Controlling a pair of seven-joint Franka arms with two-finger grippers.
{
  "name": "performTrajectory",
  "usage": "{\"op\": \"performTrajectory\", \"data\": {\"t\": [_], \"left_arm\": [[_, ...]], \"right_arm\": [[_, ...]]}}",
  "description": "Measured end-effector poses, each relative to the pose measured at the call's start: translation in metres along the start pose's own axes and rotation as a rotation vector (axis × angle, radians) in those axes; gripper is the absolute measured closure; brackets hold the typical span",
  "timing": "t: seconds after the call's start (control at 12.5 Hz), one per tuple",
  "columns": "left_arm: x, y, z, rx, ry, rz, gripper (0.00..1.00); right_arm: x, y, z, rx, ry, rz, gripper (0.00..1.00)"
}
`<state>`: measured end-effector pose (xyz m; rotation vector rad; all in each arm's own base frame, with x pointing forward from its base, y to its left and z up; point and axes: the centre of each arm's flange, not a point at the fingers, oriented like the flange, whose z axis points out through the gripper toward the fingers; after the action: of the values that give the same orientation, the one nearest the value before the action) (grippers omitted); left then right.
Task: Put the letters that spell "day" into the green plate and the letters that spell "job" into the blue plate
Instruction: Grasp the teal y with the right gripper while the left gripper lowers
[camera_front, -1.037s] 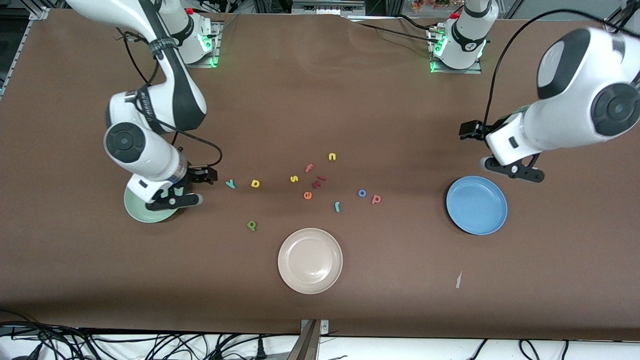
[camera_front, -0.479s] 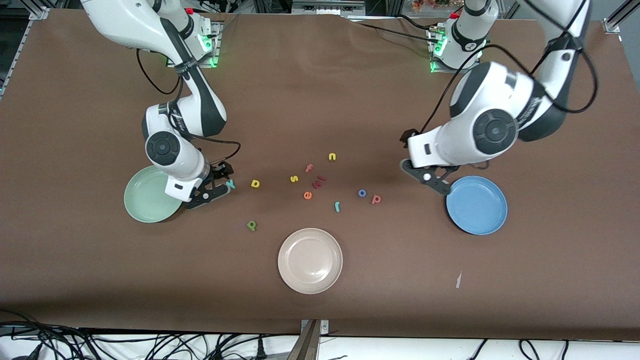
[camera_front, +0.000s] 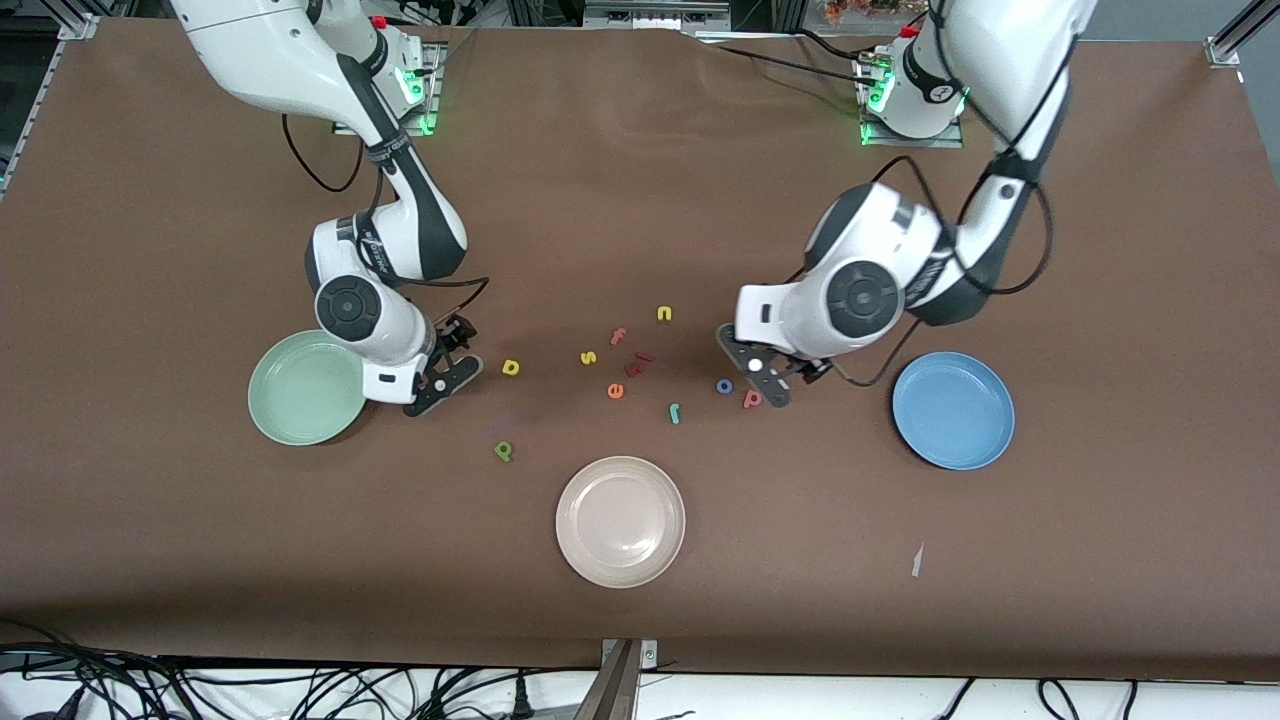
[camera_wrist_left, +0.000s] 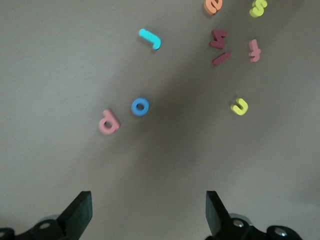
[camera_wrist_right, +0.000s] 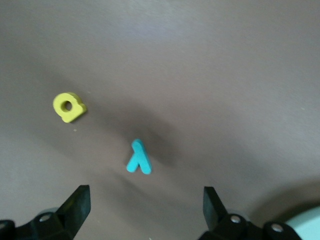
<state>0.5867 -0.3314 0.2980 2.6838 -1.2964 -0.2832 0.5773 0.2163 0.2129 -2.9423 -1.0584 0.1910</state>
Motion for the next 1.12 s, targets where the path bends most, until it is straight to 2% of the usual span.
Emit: {"op": "performTrajectory", "data": {"t": [0.16,0.4,0.48,0.56,0.64,0.72,0.8,0.88,1.12], "left_arm": [[0.010,0.001,0.032,0.027,-0.023,0.049,0.00],[0.018,-0.004,0.055,0.075,-0.015,0.158,0.00],[0.022,0.000,0.061,0.099,-0.012,0.184,0.01],[0.026,0.004,0.066,0.120,-0.015,0.216,0.03],[0.028,0.006,0.069,0.142,-0.027,0.261,0.06],[0.028,0.006,0.072,0.164,-0.044,0.313,0.14],[0.028,0.003,0.075,0.192,-0.059,0.356,0.15],[0.029,0.000,0.079,0.224,-0.069,0.392,0.20],[0.033,-0.006,0.093,0.274,-0.069,0.467,0.24]], "right_arm": [[-0.004,-0.005,0.015,-0.013,0.037,-0.005,0.00],[-0.015,-0.012,0.039,-0.018,0.048,-0.014,0.03],[-0.015,-0.012,0.039,-0.018,0.050,-0.016,0.12],[-0.015,-0.013,0.039,-0.019,0.052,-0.020,0.12],[-0.015,-0.013,0.039,-0.019,0.054,-0.025,0.20],[-0.014,-0.013,0.038,-0.022,0.059,-0.027,0.30],[-0.013,-0.012,0.039,-0.025,0.068,-0.029,0.30],[-0.012,-0.012,0.041,-0.030,0.077,-0.033,0.31],[-0.011,-0.011,0.042,-0.035,0.089,-0.049,0.36]]}}
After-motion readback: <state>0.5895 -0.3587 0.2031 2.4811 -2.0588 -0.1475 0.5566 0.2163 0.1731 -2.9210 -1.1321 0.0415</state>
